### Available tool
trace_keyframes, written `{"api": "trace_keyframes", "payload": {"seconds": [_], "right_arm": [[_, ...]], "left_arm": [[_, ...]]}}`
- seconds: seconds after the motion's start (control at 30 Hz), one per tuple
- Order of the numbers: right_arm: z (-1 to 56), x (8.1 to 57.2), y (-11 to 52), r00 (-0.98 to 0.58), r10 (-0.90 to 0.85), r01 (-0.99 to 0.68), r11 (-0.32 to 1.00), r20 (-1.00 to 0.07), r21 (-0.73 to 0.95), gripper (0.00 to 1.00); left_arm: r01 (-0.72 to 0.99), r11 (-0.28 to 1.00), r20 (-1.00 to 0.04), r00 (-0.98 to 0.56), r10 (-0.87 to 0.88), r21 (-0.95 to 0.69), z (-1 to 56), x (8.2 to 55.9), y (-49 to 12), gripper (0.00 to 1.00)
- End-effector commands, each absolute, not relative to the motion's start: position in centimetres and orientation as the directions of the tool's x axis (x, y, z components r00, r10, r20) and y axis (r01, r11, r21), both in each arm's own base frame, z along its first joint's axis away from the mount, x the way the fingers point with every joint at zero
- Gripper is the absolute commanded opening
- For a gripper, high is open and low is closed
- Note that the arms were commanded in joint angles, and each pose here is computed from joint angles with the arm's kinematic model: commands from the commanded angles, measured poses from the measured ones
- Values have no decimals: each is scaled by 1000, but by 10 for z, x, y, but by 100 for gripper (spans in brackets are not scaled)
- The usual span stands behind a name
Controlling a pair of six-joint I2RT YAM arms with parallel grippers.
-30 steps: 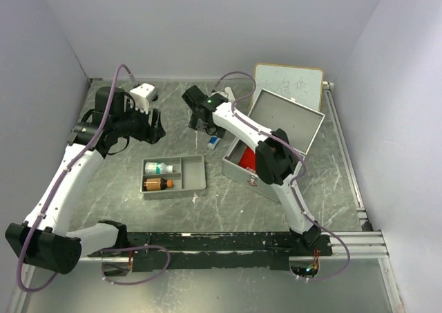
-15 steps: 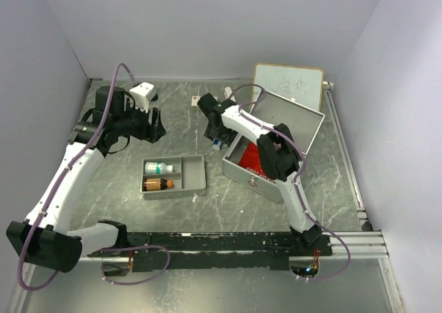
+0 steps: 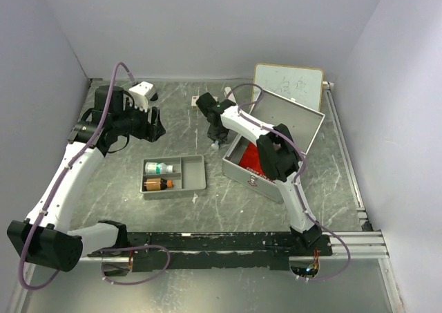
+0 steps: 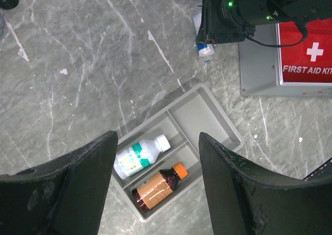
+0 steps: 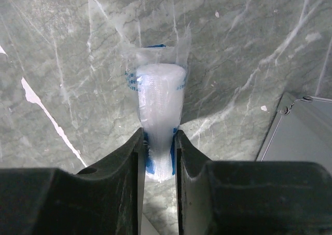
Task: Organize the medicine kit
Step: Pick up the pill bottle at the center of the board.
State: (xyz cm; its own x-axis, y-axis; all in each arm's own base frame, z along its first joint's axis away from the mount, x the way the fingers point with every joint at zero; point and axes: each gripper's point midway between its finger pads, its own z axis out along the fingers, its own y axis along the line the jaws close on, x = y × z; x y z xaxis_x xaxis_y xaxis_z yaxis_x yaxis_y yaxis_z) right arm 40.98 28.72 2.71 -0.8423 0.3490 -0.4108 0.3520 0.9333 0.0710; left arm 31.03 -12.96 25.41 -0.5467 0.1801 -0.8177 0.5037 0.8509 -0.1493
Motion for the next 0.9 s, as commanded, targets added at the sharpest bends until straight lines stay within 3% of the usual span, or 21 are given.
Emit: {"api": "trace_keyframes", "payload": {"seconds": [0.0,0.2,0.37,0.67,0.87], "right_arm": [[61,418,290,-816,347,331,936,-463,118,20],[119,421,303,-798,287,246,958,-530,149,15],[160,395,322,-816,224,135,970,-533,201,13],[147,300,348,-869,-45,-115,987,-492,112,11],[117,275,356,-878,-118,-176,981,-464,84,11]], "left_arm": [[515,844,-831,-528,176,-148,256,315,-130,75],[472,871,-828,-537,164,-134,252,321,-121,75],[429,893,-818,-557,142,-137,245,322,-113,75],[400,908,-797,-585,150,-123,235,323,-104,75],[430,897,-793,-580,187,-104,236,322,-103,75]]}}
